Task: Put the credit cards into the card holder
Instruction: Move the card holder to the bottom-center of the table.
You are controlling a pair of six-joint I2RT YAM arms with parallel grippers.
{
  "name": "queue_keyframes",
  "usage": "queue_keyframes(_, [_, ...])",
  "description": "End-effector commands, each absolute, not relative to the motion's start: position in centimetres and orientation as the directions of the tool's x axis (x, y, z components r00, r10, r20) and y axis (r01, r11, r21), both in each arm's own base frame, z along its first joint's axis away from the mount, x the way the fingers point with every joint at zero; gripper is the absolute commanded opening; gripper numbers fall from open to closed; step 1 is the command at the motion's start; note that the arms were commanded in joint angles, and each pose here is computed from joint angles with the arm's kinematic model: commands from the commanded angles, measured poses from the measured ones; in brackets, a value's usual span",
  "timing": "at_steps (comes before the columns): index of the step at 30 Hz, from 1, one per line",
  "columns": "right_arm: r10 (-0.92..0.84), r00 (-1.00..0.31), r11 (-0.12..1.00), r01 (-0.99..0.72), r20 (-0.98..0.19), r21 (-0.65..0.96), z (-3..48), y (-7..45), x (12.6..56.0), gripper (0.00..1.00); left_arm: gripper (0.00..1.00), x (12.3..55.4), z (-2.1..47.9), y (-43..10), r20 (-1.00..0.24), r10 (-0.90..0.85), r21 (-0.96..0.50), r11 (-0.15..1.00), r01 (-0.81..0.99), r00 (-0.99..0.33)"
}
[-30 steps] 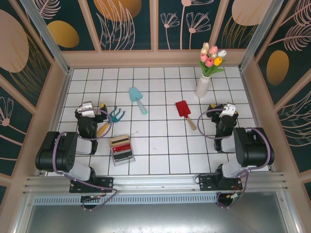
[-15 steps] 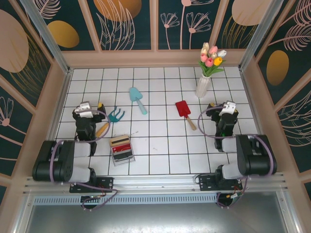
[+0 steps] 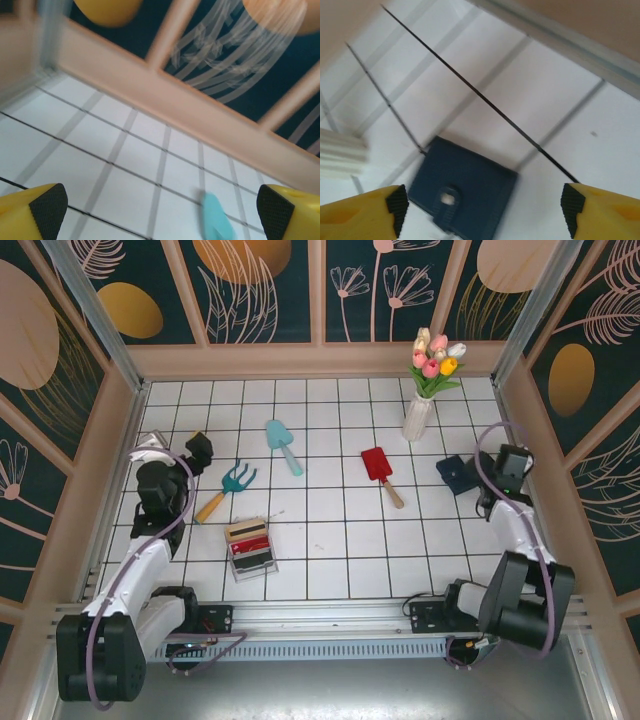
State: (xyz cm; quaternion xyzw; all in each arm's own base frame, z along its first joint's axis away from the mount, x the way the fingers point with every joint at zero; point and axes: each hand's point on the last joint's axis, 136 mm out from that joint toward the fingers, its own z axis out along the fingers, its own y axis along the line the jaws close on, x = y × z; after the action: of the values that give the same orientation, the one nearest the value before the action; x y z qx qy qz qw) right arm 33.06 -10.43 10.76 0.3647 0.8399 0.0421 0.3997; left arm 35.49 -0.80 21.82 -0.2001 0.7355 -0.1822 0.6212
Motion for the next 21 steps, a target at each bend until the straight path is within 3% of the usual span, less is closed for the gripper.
queue_keyframes(1, [0.661,-0.562,0.746,0.420,-0.497,0.517,9.4,-5.8,34.1,0.68,0.99,35.0,21.5,-7.1,-0.685,-0.611,-0.704,0.695,0.146,-0.396])
queue_keyframes(3, [0.666,-0.559,0.740,0.408,-0.494,0.535,9.3,-5.9,35.1,0.63,0.99,34.8,21.6,-9.4,-0.652,-0.599,-0.737,0.644,0.205,-0.465])
queue_keyframes(7, [0.668,-0.572,0.734,0.397,-0.477,0.551,9.3,-6.4,37.9,0.58,0.99,34.0,21.3,-12.8,-0.677,-0.508,-0.699,0.669,0.251,-0.533])
queue_keyframes(13, [0.670,-0.662,0.679,0.361,-0.337,0.640,6.4,-4.6,41.3,0.40,0.99,32.5,20.0,-14.6,-0.645,-0.476,-0.714,0.653,0.251,-0.598])
queue_keyframes(16, [0.696,-0.666,0.655,0.435,-0.269,0.618,4.6,-4.4,40.5,0.37,0.99,31.7,19.5,-14.4,-0.638,-0.478,-0.715,0.658,0.235,-0.604])
queue_keyframes(21, [0.692,-0.691,0.677,0.520,-0.209,0.521,2.5,-2.4,35.3,0.36,0.99,31.1,18.5,-14.0,-0.626,-0.465,-0.704,0.682,0.198,-0.626])
